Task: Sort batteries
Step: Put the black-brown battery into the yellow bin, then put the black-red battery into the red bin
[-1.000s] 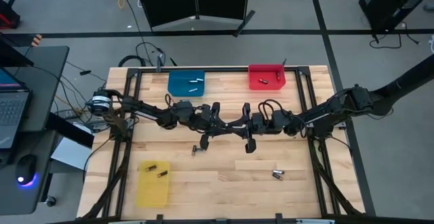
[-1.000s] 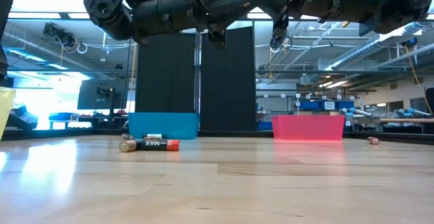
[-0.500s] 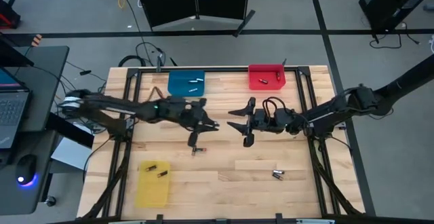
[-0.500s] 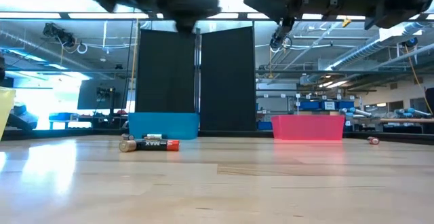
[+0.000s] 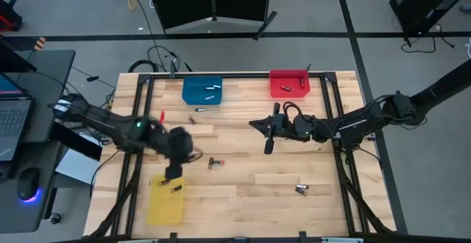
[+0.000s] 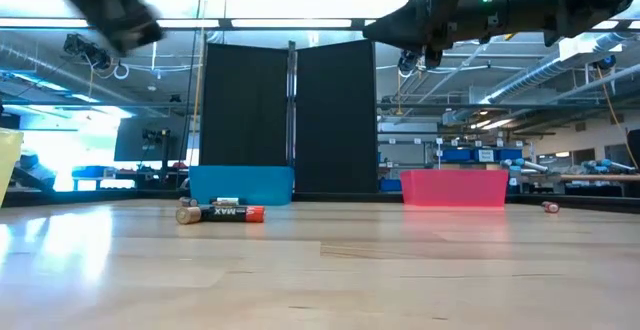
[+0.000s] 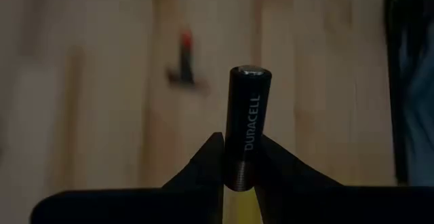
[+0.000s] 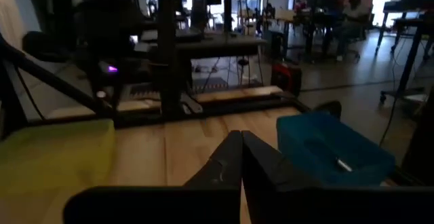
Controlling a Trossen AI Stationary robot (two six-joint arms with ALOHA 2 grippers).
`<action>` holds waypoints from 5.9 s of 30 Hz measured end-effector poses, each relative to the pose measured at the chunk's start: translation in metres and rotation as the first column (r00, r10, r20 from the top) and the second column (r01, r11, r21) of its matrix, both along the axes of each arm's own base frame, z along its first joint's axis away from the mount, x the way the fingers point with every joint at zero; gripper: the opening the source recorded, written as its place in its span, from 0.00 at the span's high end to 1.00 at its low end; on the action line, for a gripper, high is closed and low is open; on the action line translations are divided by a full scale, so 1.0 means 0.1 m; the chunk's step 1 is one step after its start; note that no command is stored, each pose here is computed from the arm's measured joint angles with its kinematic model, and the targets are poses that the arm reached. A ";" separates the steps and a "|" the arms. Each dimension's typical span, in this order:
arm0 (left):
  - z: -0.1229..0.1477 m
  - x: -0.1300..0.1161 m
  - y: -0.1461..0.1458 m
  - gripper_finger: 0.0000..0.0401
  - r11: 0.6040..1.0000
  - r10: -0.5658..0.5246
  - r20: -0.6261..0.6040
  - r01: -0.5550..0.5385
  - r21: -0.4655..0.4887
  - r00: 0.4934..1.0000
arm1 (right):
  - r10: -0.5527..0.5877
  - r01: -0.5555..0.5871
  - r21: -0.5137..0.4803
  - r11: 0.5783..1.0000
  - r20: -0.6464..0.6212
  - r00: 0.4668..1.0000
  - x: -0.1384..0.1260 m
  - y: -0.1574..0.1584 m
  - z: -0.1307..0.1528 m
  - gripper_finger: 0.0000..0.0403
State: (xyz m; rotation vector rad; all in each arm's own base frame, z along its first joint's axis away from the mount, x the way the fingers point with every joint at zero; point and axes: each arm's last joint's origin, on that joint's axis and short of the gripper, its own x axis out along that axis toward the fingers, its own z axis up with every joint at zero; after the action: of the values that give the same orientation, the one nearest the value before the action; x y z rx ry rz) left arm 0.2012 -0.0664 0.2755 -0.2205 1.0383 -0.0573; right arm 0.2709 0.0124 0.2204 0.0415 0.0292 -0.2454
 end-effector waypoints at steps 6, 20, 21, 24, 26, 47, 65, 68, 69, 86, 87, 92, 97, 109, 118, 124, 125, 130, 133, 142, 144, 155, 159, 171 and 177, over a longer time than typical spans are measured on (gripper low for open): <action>-0.15 -0.33 -0.34 0.86 0.995 0.089 -0.263 -0.096 -0.016 0.961 | -0.008 0.009 0.006 1.000 -0.041 0.999 0.00 0.00 -0.04 0.93; -0.65 -0.35 -0.92 0.86 0.995 0.086 -0.499 -0.054 0.078 0.862 | -0.030 0.030 0.001 1.000 -0.085 0.996 -0.01 -0.01 -0.09 0.94; -0.68 -0.32 -0.94 0.86 0.996 0.075 -0.503 -0.041 0.077 0.861 | -0.030 0.030 0.001 1.000 -0.085 0.996 -0.01 -0.01 -0.09 0.94; -0.75 -0.27 -1.00 0.86 0.998 0.043 -0.491 -0.011 0.068 0.870 | -0.030 0.030 0.000 1.000 -0.088 0.996 -0.01 -0.01 -0.09 0.97; -0.78 -0.24 -1.01 0.86 0.998 0.029 -0.480 -0.001 0.059 0.877 | -0.030 0.030 0.000 1.000 -0.090 0.995 -0.01 -0.01 -0.09 0.98; -1.27 -0.36 -0.92 0.86 0.997 0.003 -0.506 -0.040 -0.062 0.863 | -0.031 0.033 0.017 0.999 -0.100 0.995 -0.01 -0.02 -0.11 0.94; -1.14 -0.37 -0.94 0.61 0.997 -0.005 -0.580 -0.043 -0.070 0.815 | -0.030 0.032 0.016 0.999 -0.100 0.995 -0.01 -0.02 -0.11 0.95; -1.02 -0.33 -0.97 0.61 0.998 -0.037 -0.579 -0.001 -0.065 0.814 | -0.030 0.032 0.016 0.999 -0.100 0.995 -0.01 -0.02 -0.11 0.96; -0.97 -0.32 -0.98 0.61 0.998 -0.054 -0.580 0.019 -0.066 0.813 | -0.030 0.032 0.016 0.999 -0.100 0.995 -0.01 -0.02 -0.11 0.97; -0.26 0.13 -0.40 0.98 0.999 -0.042 -0.328 0.037 -0.020 0.944 | -0.031 0.033 0.013 0.999 -0.129 0.991 -0.01 -0.02 -0.13 0.96; -0.26 0.18 -0.35 0.99 0.999 -0.051 -0.300 0.047 -0.021 0.953 | -0.033 0.035 0.013 0.999 -0.129 0.991 -0.01 -0.02 -0.13 0.96; -0.30 0.52 -0.07 0.99 0.997 -0.074 -0.156 0.074 -0.008 0.985 | -0.044 0.046 0.013 0.999 -0.130 0.990 -0.01 -0.05 -0.14 0.95; -0.46 0.78 0.09 0.98 0.992 -0.121 -0.102 0.118 -0.040 0.987 | -0.052 0.055 0.016 0.998 -0.143 0.988 -0.01 -0.08 -0.15 0.97; -0.89 1.12 0.09 0.75 0.967 -0.240 -0.090 0.246 0.071 0.967 | -0.053 0.056 0.016 0.998 -0.151 0.987 -0.01 -0.08 -0.15 0.96; -1.20 1.24 0.13 0.64 0.970 -0.208 -0.167 0.225 0.093 0.964 | -0.061 0.065 0.017 0.998 -0.159 0.985 -0.02 -0.10 -0.16 0.95; -1.18 1.33 0.16 0.63 0.971 -0.188 -0.152 0.206 0.117 0.970 | -0.062 0.065 0.017 0.998 -0.169 0.984 -0.02 -0.10 -0.17 0.96; -1.18 1.33 0.16 0.63 0.969 -0.194 -0.153 0.214 0.126 0.969 | -0.063 0.066 0.016 0.998 -0.173 0.983 -0.02 -0.10 -0.18 0.97; -1.13 1.38 0.19 0.63 0.956 -0.187 -0.133 0.211 0.205 0.973 | -0.064 0.068 0.015 0.998 -0.185 0.981 -0.02 -0.11 -0.19 0.95; -1.02 1.47 0.23 0.63 0.974 -0.127 -0.078 0.139 0.179 0.989 | -0.064 0.075 0.053 0.996 -0.187 0.980 -0.02 -0.11 -0.20 0.94; -1.08 1.38 0.32 0.79 0.975 0.007 0.025 -0.012 0.223 1.000 | 0.111 -0.035 0.191 0.981 -0.408 0.906 -0.01 0.07 -0.58 0.92; -1.07 1.32 0.32 0.89 0.978 0.030 0.114 -0.053 0.200 0.993 | 0.165 -0.059 0.248 0.967 -0.432 0.887 0.00 0.12 -0.67 0.90; -0.92 0.94 0.38 0.97 0.974 0.118 0.474 -0.195 0.118 0.873 | 0.147 0.192 0.539 0.821 -0.523 0.840 -0.02 0.28 -1.02 0.87; -0.99 0.85 0.40 0.98 0.968 0.130 0.482 -0.217 0.129 0.867 | 0.118 0.250 0.542 0.803 -0.554 0.824 -0.02 0.26 -1.11 0.93; -0.98 0.85 0.41 0.98 0.964 0.118 0.523 -0.223 0.142 0.844 | 0.094 0.289 0.546 0.786 -0.569 0.817 0.02 0.25 -1.04 0.83; -0.98 0.85 0.41 0.98 0.964 0.118 0.528 -0.226 0.144 0.841 | 0.118 0.263 0.461 0.848 -0.647 0.753 0.16 0.33 -0.86 0.65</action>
State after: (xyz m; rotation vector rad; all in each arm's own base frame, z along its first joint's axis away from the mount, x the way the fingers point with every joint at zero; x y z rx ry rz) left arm 0.2864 -0.0257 0.1778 -0.1027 0.4755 0.1482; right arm 0.2870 0.0458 0.1344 0.5164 0.8184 -0.3198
